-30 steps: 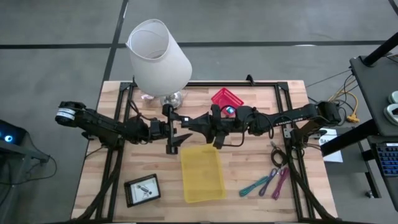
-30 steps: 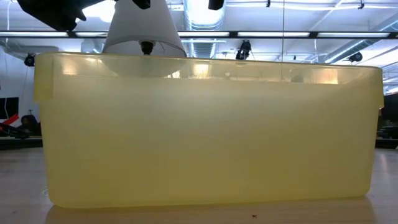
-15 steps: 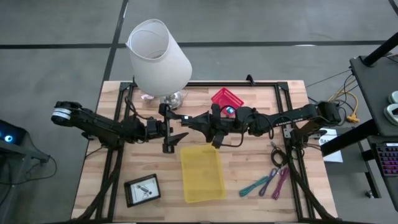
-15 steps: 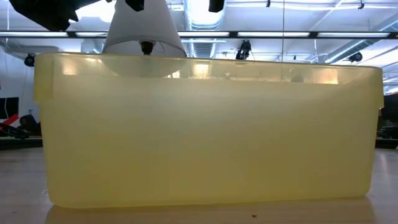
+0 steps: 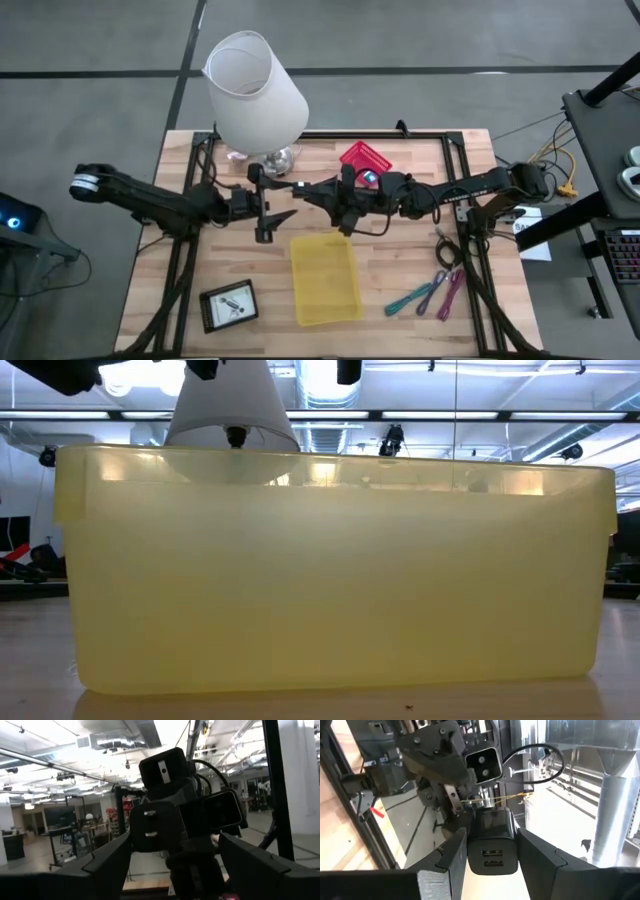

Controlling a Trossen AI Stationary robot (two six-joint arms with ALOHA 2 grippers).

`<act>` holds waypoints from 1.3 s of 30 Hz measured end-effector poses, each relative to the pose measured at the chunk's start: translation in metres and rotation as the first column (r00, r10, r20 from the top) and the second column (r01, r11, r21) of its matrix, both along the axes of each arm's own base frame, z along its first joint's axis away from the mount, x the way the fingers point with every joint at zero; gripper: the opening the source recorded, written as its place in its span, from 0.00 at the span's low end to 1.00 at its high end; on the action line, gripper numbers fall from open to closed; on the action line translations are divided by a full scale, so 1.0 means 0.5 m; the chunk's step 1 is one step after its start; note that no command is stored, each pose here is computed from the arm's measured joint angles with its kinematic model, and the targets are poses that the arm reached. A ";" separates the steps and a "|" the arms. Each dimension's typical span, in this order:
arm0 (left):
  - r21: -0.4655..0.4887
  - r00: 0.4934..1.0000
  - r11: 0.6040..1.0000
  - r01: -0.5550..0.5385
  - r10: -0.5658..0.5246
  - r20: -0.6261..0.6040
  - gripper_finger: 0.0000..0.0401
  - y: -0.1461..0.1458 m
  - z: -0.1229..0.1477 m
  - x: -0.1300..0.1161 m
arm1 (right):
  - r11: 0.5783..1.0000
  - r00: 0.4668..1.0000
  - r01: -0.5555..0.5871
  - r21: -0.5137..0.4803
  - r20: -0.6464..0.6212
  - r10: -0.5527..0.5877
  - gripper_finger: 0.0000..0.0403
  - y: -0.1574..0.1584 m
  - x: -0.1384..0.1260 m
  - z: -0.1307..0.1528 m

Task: Pick and place items into bin
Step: Put the black charger adapter into the red bin

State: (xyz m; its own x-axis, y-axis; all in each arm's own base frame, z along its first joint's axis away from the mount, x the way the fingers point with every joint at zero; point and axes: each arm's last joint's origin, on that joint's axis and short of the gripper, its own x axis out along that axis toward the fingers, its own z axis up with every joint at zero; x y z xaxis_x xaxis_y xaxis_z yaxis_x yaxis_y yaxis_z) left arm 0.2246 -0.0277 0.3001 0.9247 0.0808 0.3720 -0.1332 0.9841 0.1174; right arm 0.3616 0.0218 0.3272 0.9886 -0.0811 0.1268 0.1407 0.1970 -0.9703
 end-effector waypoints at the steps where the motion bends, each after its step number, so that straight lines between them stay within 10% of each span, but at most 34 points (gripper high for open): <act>1: 0.001 1.000 1.000 0.000 0.000 -0.007 0.69 0.001 0.002 -0.004 | 1.000 1.000 0.009 0.002 -0.002 -0.009 0.34 0.000 0.000 -0.001; 39: -0.039 0.961 0.999 -0.004 -0.007 -0.277 0.70 0.017 -0.166 -0.107 | 0.932 0.928 0.322 0.164 -0.250 -0.276 0.34 -0.020 -0.020 -0.059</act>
State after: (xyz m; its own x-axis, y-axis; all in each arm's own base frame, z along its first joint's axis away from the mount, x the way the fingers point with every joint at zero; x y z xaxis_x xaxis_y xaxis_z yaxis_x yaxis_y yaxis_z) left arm 0.1711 -0.0195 0.2170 0.9912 0.0888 0.0978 -0.0995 0.9888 0.1115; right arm 0.3516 0.0118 0.2979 0.9152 -0.3784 -0.1390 0.0123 0.3708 -0.9286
